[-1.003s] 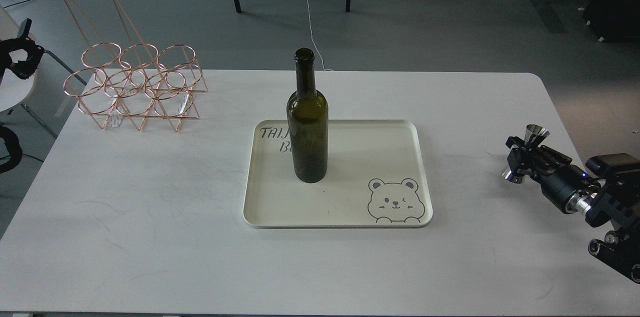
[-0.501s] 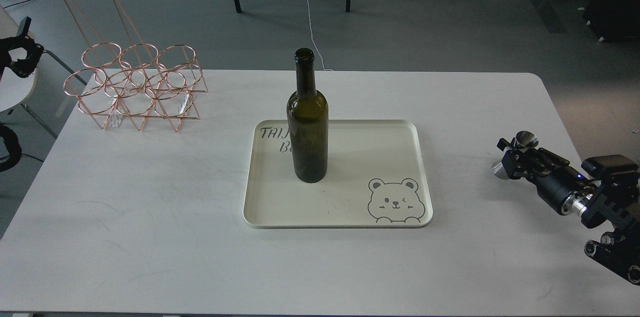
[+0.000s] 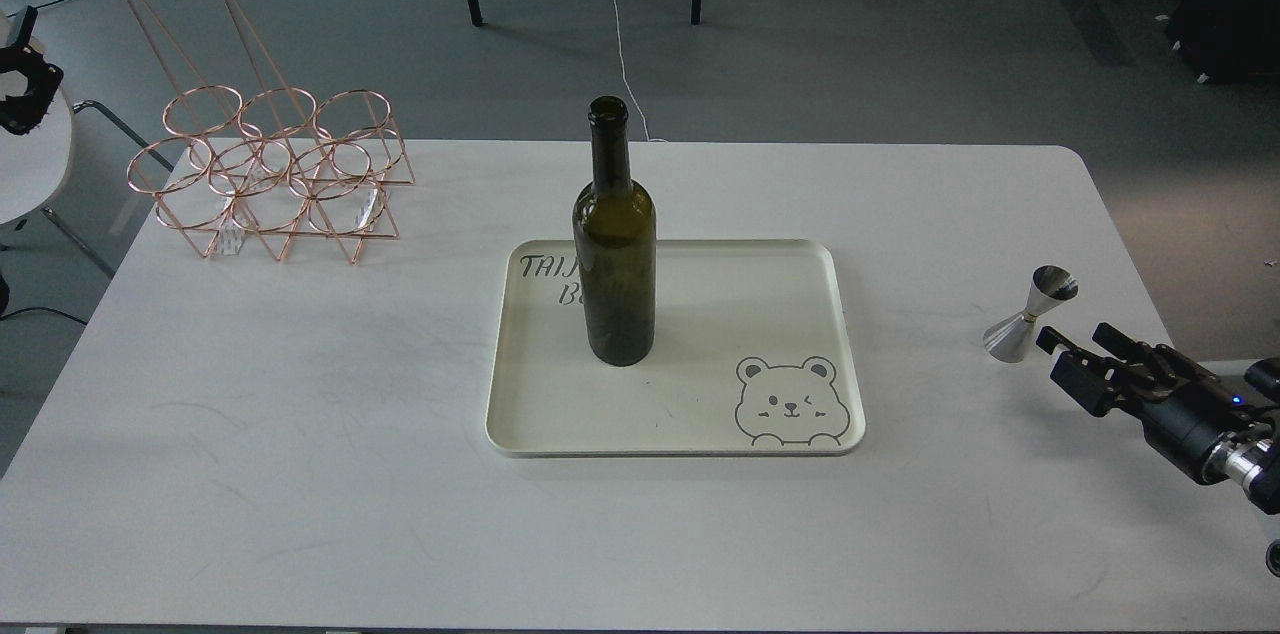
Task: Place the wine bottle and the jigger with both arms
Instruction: 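Set the jigger down on the table, release, and withdraw the right gripper, then reach the left gripper to the wine bottle neck and grasp it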
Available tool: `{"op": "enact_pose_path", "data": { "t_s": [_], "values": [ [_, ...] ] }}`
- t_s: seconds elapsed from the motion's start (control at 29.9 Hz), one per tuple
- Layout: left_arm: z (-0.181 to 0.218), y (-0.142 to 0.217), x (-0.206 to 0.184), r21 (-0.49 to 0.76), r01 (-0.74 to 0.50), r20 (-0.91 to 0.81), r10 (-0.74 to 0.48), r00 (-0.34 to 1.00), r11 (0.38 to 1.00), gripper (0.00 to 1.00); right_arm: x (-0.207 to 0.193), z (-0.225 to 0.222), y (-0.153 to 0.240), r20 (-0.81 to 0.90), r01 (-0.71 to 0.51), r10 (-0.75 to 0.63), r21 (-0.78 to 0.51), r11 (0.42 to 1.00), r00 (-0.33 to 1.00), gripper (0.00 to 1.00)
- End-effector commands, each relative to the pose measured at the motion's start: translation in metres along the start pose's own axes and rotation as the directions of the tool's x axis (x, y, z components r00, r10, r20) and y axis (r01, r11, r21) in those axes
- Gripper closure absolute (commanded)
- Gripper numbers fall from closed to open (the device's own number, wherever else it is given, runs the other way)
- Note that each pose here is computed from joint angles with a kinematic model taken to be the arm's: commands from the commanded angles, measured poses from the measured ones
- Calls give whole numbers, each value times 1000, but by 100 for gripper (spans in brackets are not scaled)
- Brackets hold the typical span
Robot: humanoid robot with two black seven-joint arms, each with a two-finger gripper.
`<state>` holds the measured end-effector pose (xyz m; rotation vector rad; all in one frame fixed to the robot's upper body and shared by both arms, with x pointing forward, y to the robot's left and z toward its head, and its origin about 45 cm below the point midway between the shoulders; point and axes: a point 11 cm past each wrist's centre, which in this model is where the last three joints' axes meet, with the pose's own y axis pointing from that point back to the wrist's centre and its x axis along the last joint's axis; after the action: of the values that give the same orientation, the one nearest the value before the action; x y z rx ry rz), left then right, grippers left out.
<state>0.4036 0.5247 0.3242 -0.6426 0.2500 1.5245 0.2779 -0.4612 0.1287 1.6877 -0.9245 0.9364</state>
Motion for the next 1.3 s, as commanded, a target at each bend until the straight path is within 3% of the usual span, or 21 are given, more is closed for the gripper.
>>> {"op": "enact_pose_path", "data": {
  "t_s": [0.0, 0.23, 0.37, 0.5, 0.67, 0.84, 1.0, 1.14, 1.27],
  "values": [
    [14, -1, -19, 33, 71, 54, -73, 996, 997, 2, 25, 10, 6, 78, -73, 78, -61, 995, 994, 20],
    [27, 3, -65, 246, 257, 398, -339, 853, 935, 2, 132, 16, -22, 186, -355, 377, -139, 924, 908, 17],
    [33, 12, -84, 338, 305, 498, -444, 745, 890, 2, 172, 28, -29, 319, -383, 424, -185, 905, 848, 16],
    [18, 27, -128, 463, 404, 523, -611, 594, 789, 2, 191, 26, -50, 483, -377, 416, -180, 908, 771, 16],
    [-23, 54, -187, 595, 482, 606, -753, 257, 643, 2, 206, 27, -66, 683, -409, 422, -194, 892, 596, 12],
    [-71, 76, -220, 694, 504, 660, -735, -158, 515, 2, 213, 30, -78, 852, -453, 391, -213, 866, 347, 6],
    [-122, 86, -229, 785, 465, 613, -620, -490, 409, 2, 215, 38, -79, 897, -469, 374, -232, 852, 236, 6],
    [-152, 85, -239, 788, 475, 615, -521, -591, 392, 2, 216, 39, -78, 898, -474, 378, -238, 848, 225, 6],
    [-166, 81, -249, 769, 503, 640, -487, -594, 395, 3, 221, 42, -74, 898, -485, 384, -243, 840, 216, 6]
  ]
}}
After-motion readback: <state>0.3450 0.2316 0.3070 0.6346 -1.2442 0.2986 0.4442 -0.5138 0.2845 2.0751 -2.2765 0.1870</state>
